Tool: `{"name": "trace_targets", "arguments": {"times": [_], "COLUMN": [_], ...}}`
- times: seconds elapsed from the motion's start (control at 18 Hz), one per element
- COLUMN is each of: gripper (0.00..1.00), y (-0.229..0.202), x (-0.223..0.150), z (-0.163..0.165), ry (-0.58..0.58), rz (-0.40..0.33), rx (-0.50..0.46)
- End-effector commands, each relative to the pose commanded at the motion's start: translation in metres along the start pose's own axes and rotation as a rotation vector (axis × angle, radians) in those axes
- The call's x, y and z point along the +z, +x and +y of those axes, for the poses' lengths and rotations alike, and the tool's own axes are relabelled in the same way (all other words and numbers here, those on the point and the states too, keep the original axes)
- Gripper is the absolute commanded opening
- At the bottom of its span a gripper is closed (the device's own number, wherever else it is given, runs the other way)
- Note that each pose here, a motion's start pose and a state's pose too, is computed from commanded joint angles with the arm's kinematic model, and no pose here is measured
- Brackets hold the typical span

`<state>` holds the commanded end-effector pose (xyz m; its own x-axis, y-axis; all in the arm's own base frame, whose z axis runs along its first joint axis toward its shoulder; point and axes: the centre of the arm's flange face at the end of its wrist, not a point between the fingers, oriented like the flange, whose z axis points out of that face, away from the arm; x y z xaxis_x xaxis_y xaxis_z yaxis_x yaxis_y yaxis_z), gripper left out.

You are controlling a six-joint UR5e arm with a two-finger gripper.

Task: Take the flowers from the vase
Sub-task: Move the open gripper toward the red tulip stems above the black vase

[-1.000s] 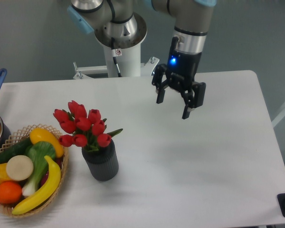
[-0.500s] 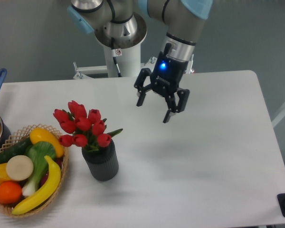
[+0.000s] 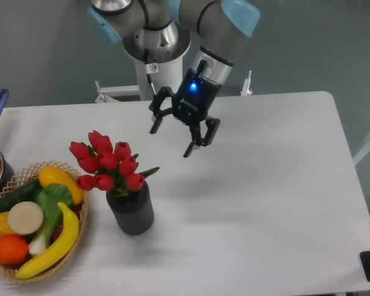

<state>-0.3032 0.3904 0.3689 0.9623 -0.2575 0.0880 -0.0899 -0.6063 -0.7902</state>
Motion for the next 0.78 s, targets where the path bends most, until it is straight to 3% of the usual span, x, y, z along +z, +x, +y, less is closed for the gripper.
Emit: {"name": "trace_targets", "arguments": {"times": [0.28,0.44,0.78], "gripper": [1.0,1.0,1.0], "y": [0.007,0.001,-0.01], "x": [0.012,0.017,0.028], "z": [0.002,-0.021,-0.022], "ry": [-0.009,-0.017,-0.046], "rz": [0.027,0.012,-0.016], "rx": [0.002,0.066,0.115]}}
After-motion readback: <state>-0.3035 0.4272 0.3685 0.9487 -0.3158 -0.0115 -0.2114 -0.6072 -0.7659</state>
